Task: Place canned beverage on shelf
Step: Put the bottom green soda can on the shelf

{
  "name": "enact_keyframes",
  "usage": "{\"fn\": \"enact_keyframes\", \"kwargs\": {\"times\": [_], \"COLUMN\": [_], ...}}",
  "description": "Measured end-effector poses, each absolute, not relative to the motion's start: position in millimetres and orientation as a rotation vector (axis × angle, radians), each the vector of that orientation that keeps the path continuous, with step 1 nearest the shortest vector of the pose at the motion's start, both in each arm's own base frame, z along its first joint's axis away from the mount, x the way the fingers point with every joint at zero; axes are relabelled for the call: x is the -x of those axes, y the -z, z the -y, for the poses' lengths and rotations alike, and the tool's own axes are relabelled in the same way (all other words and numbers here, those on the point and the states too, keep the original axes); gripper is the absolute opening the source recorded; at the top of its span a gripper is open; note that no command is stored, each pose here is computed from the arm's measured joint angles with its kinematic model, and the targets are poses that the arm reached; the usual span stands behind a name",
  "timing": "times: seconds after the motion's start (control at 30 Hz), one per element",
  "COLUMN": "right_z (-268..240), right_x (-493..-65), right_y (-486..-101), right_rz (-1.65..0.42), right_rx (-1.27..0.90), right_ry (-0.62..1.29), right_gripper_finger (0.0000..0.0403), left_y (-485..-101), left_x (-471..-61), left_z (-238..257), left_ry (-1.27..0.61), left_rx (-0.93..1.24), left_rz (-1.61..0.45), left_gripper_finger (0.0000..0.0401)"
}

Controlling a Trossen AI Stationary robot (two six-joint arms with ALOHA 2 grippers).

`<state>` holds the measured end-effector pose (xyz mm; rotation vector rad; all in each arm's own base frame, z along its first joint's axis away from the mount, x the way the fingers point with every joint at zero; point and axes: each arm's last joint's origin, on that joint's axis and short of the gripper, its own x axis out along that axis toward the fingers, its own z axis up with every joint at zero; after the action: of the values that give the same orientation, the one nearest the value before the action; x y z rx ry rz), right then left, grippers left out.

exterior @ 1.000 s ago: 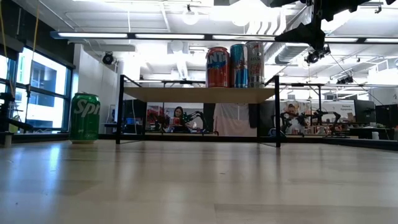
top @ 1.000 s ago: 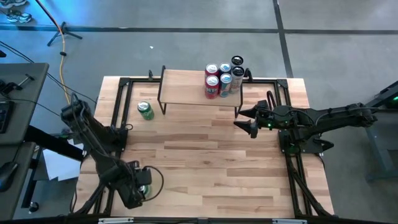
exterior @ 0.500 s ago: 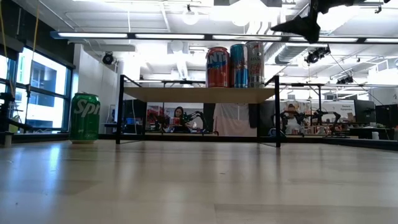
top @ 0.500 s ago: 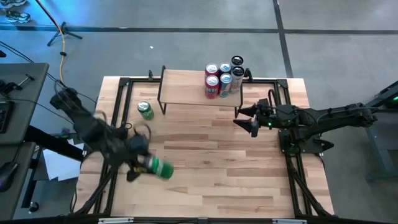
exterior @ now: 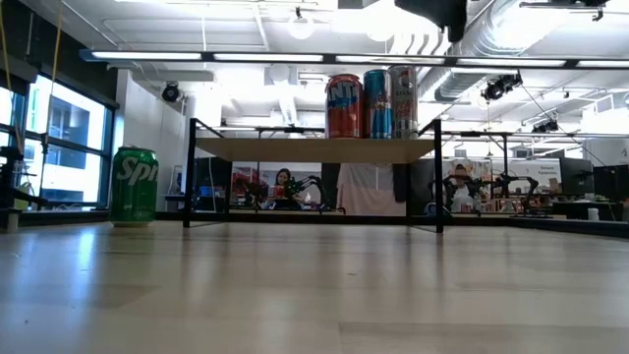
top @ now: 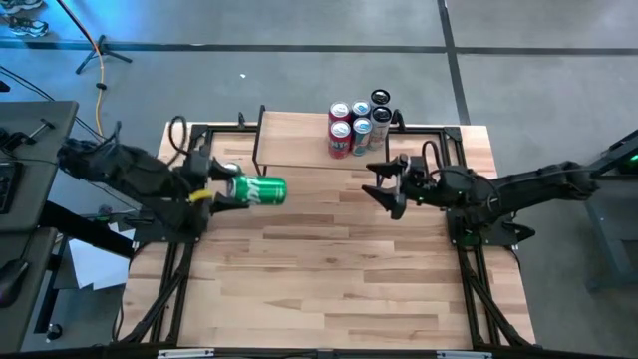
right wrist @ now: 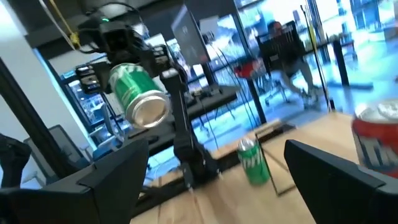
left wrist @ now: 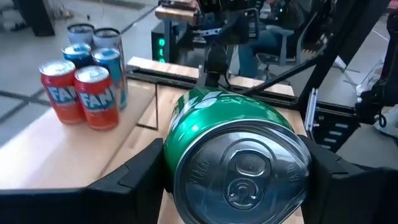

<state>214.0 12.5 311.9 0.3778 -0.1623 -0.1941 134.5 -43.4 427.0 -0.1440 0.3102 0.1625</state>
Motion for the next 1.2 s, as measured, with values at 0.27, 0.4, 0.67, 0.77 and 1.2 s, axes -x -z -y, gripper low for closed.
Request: {"fn": "enact_keyframes", "kwargs": {"times": [0.27,0.4,0.67,0.77,1.2], "right_z": [-12,-12,-12,-12,-14], "right_x": [-220,-220,-220,-220,-220], "right_y": [-315,-316,-316,-316,-319], "right_rz": [0.233,0.245,0.248,0.244,0.261], "right_rx": [-0.363,-0.366,-0.378,-0.374,-0.382], "right_ry": [0.191,0.199,0.198,0.199,0.129], "right_gripper_finger": [0.0360,0.0360,0.0360,0.0360,0.0360], "left_y": [-398,-379,-366,-366,-366], "left_x": [-127,-132,-141,-141,-140], "left_z": [27,25,20,18,16], "left_ry": [-0.129,-0.067,-0.039,-0.050,-0.082], "left_rx": [0.147,0.207,0.271,0.281,0.332], "left_rz": [-0.194,-0.079,0.140,0.151,0.155], "left_gripper_finger": [0.0224,0.0224,0.0224,0.0224,0.0224]}}
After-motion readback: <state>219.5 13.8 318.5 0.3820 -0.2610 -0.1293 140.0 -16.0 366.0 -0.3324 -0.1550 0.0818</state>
